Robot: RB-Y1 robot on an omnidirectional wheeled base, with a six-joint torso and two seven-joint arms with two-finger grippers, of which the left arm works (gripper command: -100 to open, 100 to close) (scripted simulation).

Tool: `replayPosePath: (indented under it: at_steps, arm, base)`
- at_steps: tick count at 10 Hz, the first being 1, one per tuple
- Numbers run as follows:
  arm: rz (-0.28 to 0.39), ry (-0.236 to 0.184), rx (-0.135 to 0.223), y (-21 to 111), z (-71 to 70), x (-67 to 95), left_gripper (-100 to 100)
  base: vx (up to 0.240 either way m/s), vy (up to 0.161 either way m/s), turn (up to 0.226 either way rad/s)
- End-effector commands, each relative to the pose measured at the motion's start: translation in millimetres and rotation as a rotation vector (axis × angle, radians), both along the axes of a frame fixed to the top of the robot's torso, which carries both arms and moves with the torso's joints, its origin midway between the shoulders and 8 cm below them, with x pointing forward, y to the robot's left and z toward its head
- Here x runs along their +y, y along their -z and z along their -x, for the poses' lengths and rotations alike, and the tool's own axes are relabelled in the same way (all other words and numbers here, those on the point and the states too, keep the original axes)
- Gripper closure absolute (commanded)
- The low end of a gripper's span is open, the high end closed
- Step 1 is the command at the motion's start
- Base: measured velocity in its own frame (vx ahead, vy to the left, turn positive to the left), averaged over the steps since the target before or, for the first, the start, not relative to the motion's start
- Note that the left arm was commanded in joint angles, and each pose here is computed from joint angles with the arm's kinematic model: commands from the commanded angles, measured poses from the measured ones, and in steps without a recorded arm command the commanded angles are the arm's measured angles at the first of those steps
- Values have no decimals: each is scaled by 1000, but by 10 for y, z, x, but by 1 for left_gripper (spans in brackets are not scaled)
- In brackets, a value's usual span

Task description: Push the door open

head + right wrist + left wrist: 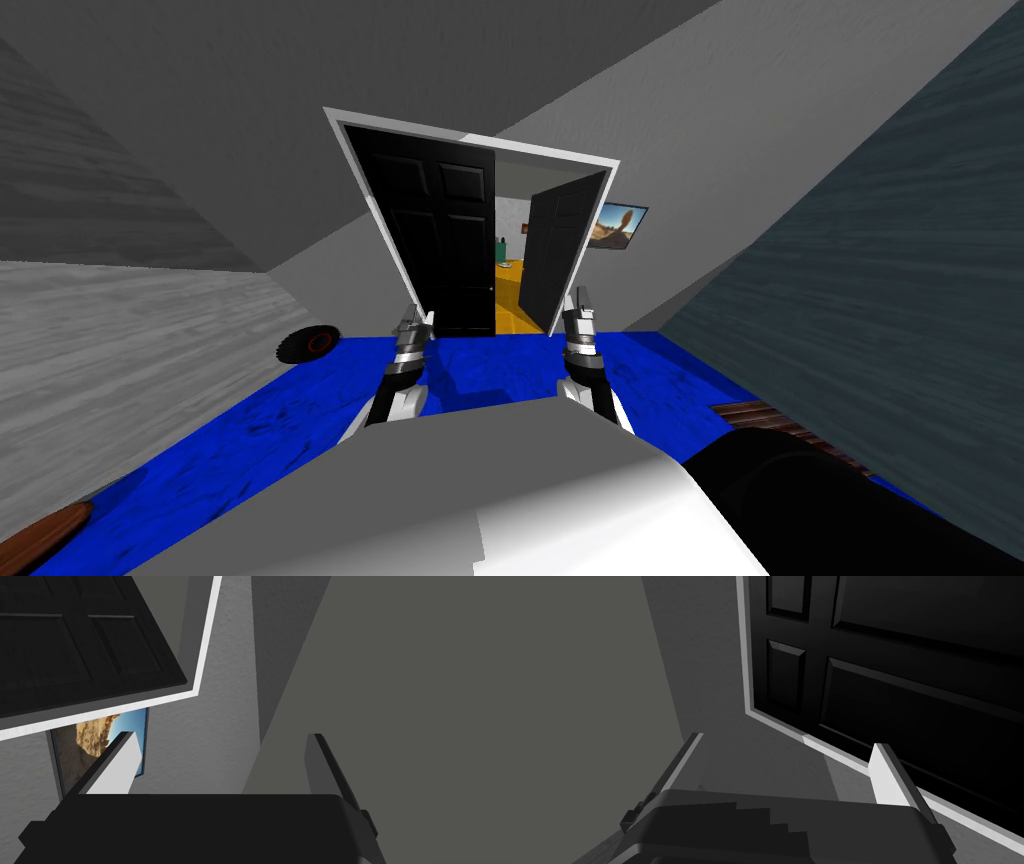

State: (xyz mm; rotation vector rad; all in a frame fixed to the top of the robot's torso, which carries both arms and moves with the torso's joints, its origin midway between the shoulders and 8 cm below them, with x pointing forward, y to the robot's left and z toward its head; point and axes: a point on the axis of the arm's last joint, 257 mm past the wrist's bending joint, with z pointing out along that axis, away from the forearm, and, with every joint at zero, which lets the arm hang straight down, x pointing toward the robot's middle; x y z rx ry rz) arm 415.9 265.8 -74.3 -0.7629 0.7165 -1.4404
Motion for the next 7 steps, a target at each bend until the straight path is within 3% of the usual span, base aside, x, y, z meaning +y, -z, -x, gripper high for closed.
replayPosePath:
  at_steps: [1,7]
  arm:
    - [-5,1,22,127,-52,7,-100]
    - [-21,4,102,573,-268,7,-100]
  base:
    - [93,-29,1]
    - [99,-28,-1]
